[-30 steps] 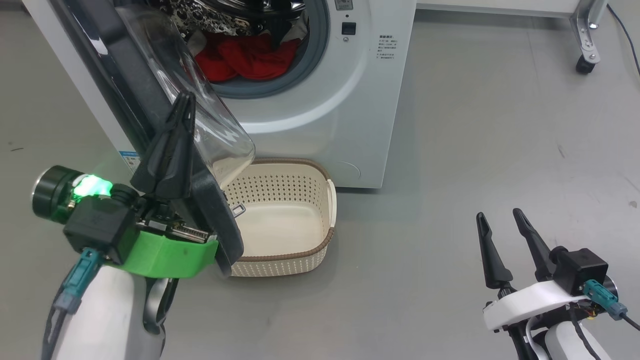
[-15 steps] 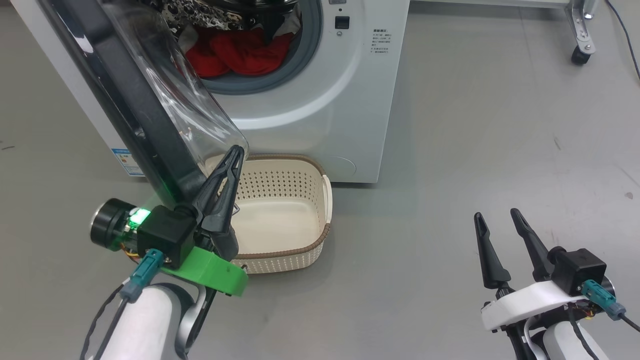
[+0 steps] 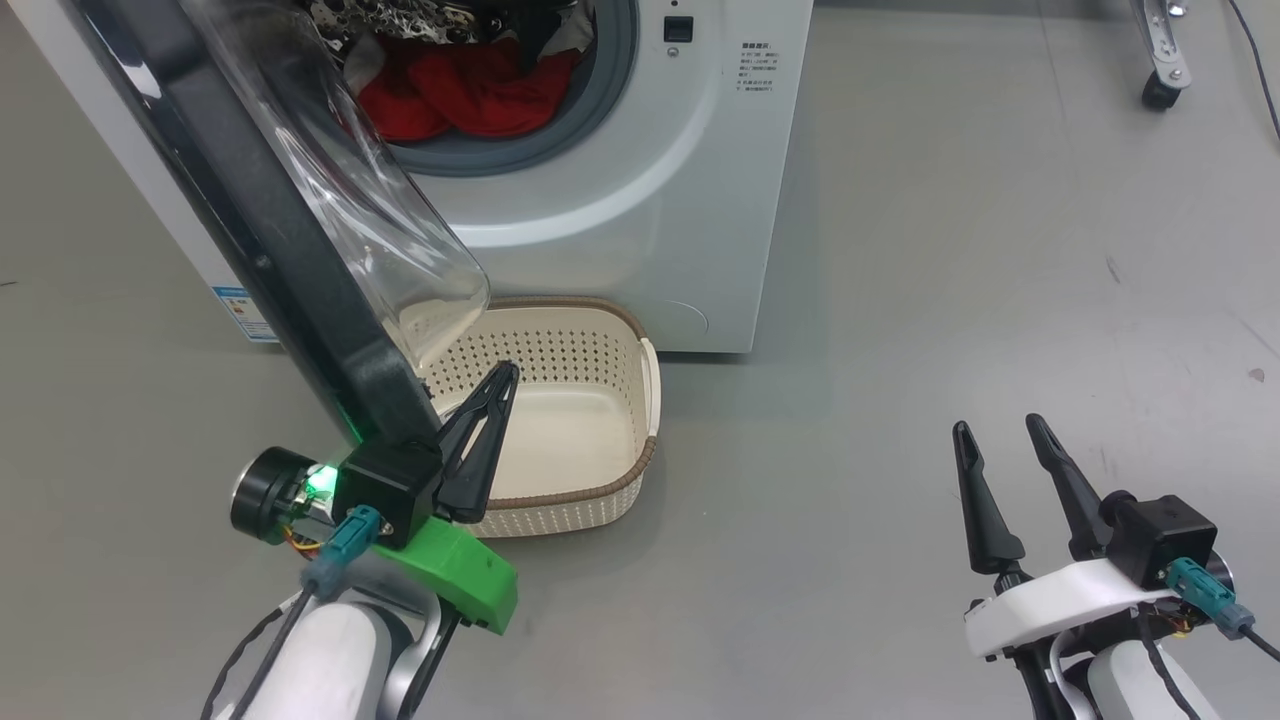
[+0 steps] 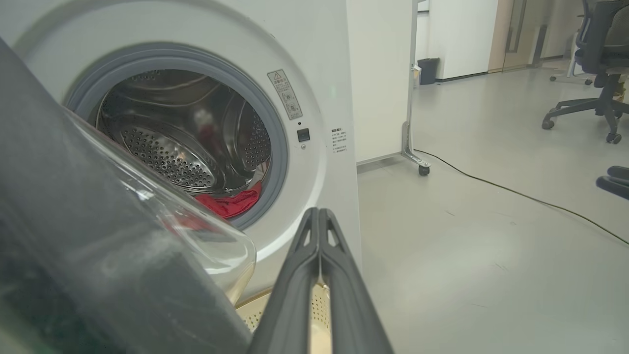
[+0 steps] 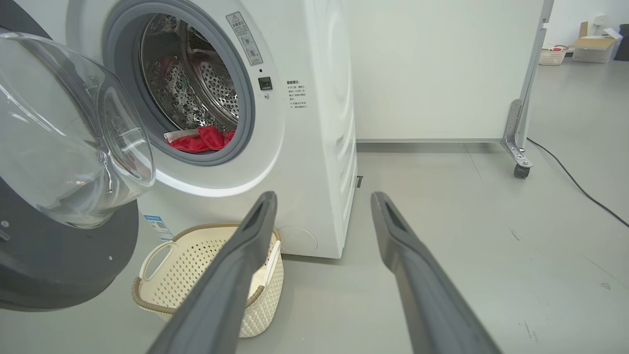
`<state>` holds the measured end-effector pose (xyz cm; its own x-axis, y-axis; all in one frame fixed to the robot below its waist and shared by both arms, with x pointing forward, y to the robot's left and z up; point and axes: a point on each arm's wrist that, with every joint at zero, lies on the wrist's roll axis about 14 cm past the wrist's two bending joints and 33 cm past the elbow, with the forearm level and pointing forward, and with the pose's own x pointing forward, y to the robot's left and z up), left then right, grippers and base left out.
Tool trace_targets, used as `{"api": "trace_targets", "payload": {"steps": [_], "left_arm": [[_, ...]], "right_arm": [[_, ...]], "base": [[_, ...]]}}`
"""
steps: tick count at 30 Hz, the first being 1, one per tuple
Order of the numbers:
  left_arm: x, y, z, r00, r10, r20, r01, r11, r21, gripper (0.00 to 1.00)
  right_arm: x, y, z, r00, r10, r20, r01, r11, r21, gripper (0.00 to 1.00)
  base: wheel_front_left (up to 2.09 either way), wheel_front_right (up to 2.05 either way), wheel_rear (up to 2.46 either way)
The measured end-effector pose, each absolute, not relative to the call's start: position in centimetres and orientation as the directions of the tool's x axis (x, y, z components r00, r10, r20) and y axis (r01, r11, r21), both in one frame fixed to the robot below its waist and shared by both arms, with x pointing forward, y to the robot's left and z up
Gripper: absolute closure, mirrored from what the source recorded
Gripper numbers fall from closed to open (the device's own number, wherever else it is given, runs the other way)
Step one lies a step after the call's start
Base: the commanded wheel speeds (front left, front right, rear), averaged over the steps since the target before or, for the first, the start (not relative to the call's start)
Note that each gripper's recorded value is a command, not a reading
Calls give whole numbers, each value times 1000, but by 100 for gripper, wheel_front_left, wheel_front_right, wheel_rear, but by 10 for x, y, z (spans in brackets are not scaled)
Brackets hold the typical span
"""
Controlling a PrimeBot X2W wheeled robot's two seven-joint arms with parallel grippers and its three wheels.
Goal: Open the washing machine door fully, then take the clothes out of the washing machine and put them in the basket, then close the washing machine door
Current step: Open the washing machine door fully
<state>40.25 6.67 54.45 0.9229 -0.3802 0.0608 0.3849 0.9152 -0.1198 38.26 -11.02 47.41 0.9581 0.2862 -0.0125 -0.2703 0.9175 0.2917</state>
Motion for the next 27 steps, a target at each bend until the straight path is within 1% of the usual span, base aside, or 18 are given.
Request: {"api": "trace_targets", "payload": {"steps": [11, 27], "left_arm": [[406, 75, 514, 937, -347, -39, 337, 929, -152, 100], [407, 81, 503, 947, -315, -60, 299, 937, -182, 100]], "right_arm": [[383, -112, 469, 961, 276, -25, -256, 918, 303, 0], [385, -115, 466, 963, 266, -33, -245, 922, 299, 0]], "base": [[0, 0, 0], [0, 0, 0]]}}
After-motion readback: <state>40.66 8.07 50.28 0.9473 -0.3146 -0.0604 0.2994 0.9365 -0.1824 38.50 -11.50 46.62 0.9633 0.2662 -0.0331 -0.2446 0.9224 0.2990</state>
